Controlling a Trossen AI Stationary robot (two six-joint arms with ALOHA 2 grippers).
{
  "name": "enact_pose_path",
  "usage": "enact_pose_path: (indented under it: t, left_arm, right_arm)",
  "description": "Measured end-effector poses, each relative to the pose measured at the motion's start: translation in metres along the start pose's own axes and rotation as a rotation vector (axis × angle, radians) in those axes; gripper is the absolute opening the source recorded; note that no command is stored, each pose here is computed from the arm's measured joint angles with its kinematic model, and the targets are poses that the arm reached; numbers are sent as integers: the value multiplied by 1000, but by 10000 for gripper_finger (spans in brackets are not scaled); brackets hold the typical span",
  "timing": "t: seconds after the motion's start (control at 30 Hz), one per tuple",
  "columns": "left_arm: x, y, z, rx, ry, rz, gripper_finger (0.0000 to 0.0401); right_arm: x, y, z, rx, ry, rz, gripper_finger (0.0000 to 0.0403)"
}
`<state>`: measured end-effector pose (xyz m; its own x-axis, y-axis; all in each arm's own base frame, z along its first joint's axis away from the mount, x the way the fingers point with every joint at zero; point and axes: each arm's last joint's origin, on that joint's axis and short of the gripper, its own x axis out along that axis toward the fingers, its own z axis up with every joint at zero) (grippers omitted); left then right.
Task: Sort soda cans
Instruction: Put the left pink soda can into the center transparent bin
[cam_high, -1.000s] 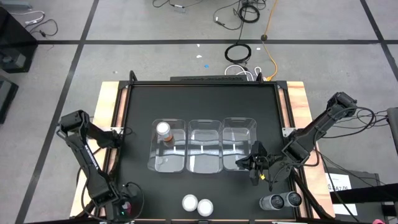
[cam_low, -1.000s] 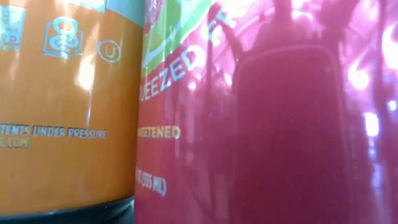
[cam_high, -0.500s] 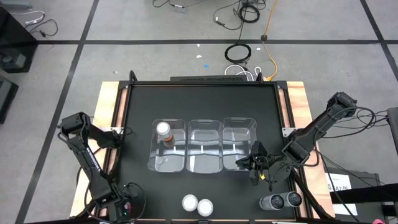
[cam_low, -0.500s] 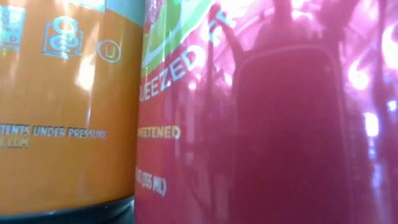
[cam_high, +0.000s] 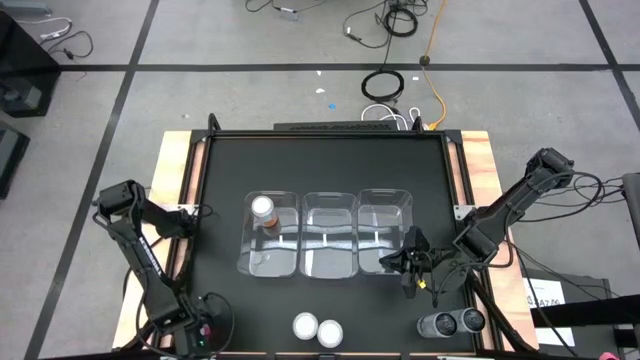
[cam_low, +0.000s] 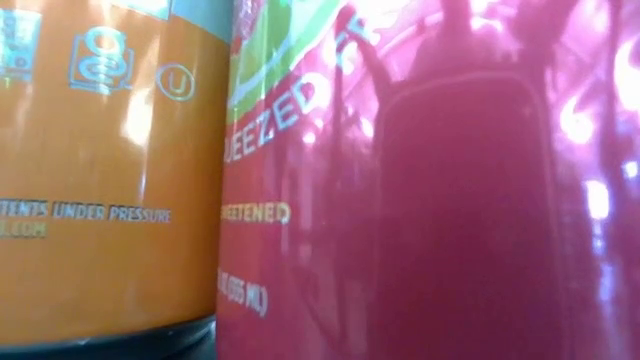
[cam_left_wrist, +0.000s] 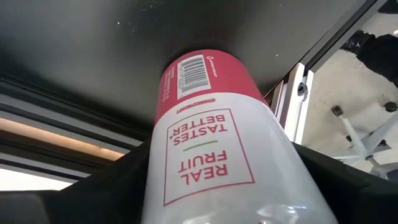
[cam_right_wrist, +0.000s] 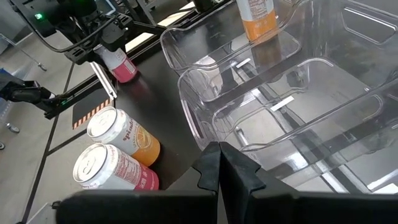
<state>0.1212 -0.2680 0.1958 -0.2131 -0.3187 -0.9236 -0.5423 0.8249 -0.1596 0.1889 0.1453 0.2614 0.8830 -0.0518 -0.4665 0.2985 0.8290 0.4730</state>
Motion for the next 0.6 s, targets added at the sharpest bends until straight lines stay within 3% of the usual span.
enact_pose_path:
  t: [0.27, 0.47, 0.6]
  left_arm:
    - [-21, 3, 3, -70, 3, -43, 321]
    - [-52, -1, 3, -86, -1, -115, 322]
    - [-78, -2, 9, -116, -79, -182, 323]
  right_arm:
    - [0, -1, 0, -27, 4, -5, 0]
    - [0, -2, -1, -45, 14, -20, 0]
    - [0, -3, -2, -54, 22, -28, 0]
